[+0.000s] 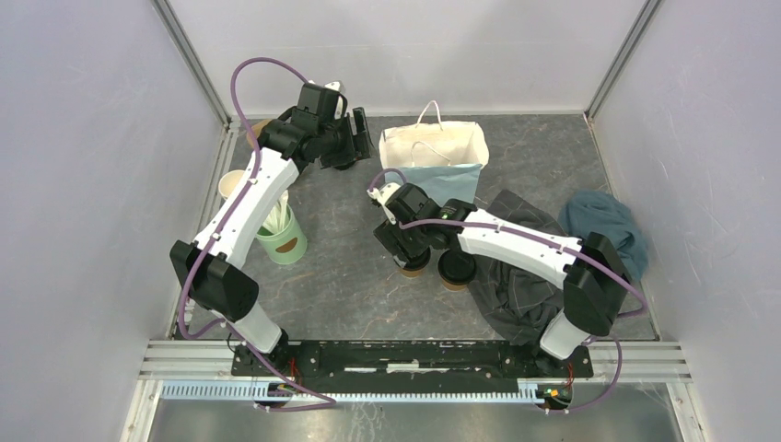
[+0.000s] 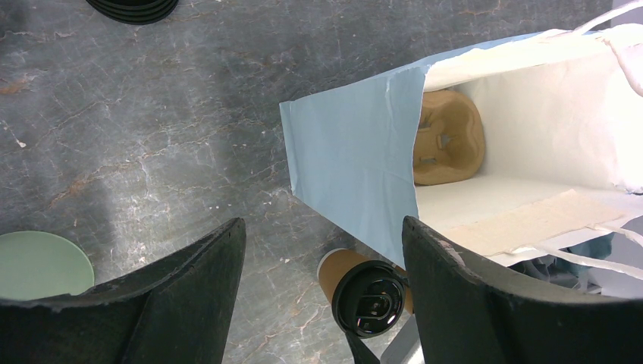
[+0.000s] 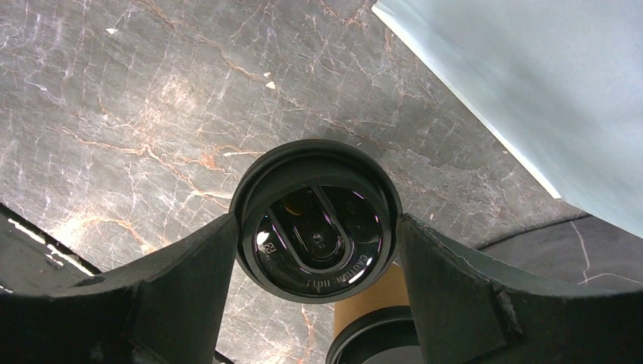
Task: Pack the takeout coffee
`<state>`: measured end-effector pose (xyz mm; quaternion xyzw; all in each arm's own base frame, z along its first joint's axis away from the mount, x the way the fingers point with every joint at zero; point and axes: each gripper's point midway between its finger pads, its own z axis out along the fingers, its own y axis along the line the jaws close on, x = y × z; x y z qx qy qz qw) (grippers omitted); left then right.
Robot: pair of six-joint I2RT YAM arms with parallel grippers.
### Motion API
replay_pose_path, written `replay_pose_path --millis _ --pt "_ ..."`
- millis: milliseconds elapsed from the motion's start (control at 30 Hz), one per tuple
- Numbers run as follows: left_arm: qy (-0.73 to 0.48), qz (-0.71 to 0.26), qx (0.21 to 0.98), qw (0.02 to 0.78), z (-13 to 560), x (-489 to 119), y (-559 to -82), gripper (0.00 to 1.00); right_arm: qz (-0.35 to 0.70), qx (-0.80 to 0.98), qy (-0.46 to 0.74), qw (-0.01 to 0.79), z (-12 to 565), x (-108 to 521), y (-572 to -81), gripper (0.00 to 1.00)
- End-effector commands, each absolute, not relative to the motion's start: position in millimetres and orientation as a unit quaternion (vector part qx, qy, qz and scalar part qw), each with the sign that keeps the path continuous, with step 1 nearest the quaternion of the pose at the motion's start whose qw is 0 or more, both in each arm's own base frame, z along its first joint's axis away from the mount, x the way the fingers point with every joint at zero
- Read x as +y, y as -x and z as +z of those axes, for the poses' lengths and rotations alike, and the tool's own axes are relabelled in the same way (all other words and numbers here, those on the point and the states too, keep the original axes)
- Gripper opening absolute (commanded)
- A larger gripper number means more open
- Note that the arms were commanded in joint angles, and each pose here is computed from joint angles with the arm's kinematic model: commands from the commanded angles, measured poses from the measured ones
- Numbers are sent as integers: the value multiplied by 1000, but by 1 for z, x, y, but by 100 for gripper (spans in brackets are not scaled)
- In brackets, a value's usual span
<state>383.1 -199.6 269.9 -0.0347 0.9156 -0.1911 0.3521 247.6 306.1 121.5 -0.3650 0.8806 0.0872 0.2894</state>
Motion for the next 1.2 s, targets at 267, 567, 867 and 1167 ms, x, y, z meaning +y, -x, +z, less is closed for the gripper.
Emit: replay_pose_path --millis 267,567,867,1167 --pt "28 -197 908 369 282 -201 -388 82 93 881 363 289 122 301 -243 83" --pt "27 -197 908 368 282 -201 -388 82 96 877 367 294 125 303 -244 72" --pt "26 -203 907 367 284 -203 -388 82 114 862 373 323 148 308 -246 54" --pt "29 -226 901 370 296 -215 -398 84 165 813 386 403 212 298 -234 40"
